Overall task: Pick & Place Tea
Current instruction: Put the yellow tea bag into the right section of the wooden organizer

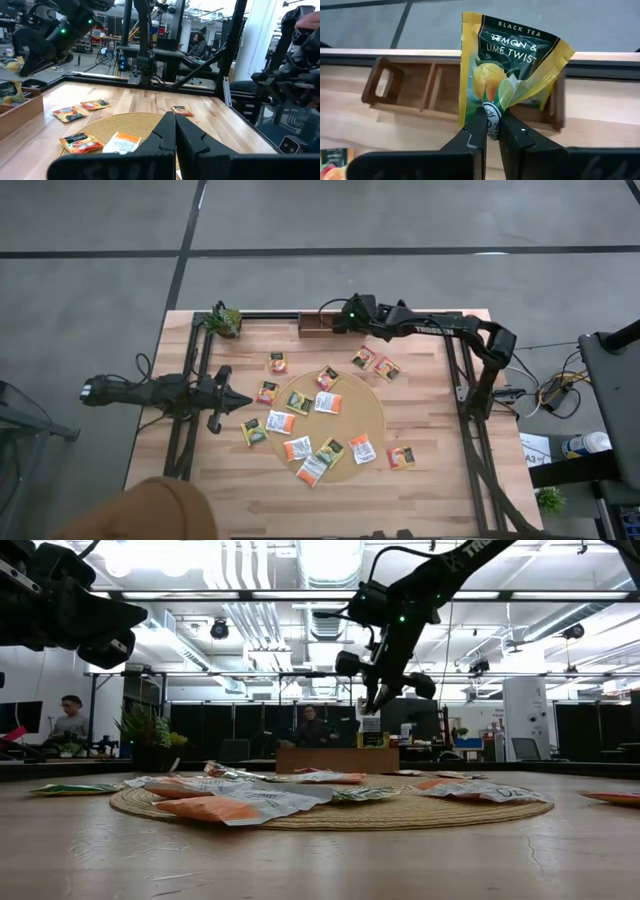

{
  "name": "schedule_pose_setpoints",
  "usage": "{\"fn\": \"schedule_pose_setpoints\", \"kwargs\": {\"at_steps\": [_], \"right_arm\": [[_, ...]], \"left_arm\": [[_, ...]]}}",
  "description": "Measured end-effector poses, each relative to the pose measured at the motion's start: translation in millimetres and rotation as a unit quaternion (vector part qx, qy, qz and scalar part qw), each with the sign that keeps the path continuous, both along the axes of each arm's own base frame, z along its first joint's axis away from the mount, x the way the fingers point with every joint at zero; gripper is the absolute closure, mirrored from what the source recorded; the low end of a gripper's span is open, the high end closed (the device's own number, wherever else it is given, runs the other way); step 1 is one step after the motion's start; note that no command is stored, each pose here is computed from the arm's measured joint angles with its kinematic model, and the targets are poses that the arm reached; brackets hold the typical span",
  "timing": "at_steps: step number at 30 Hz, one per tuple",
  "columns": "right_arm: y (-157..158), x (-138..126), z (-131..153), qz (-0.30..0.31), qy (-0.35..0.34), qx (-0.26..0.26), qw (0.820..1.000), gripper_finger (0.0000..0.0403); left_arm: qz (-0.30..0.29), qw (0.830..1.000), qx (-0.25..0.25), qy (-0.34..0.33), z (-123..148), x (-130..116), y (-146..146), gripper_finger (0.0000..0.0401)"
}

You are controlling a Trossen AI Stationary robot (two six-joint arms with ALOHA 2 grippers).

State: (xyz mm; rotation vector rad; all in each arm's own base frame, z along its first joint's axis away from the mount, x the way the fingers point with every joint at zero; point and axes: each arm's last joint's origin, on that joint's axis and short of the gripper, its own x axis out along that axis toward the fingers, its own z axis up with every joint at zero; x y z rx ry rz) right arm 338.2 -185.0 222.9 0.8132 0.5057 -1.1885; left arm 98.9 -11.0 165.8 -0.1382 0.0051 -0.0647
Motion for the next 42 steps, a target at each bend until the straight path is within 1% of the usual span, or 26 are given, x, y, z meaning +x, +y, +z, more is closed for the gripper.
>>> {"fn": "schedule_pose_setpoints", "kwargs": {"at_steps": [7,19,32,35,39,42], "right_arm": [[-7,0,-7,-0.01,0.008,0.004,1.0,0.0378],[-14,2,-29,-0.029,0.026,0.022,0.999,0.0378],[-19,3,-46,-0.051,0.035,0.038,0.997,0.0378],[-20,3,-46,-0.056,0.035,0.035,0.997,0.0378],[-20,3,-45,-0.057,0.053,0.012,0.997,0.0378],[-21,3,-45,-0.055,0.054,0.01,0.997,0.0378]], "left_arm": [[0.0,1.0,0.0,0.0,0,0,0,0.0401],[0.0,1.0,0.0,0.0,0,0,0,0.0401],[0.0,1.0,0.0,0.0,0,0,0,0.0401],[0.0,1.0,0.0,0.0,0,0,0,0.0401],[0.0,1.0,0.0,0.0,0,0,0,0.0401],[0.0,1.0,0.0,0.0,0,0,0,0.0401]]}}
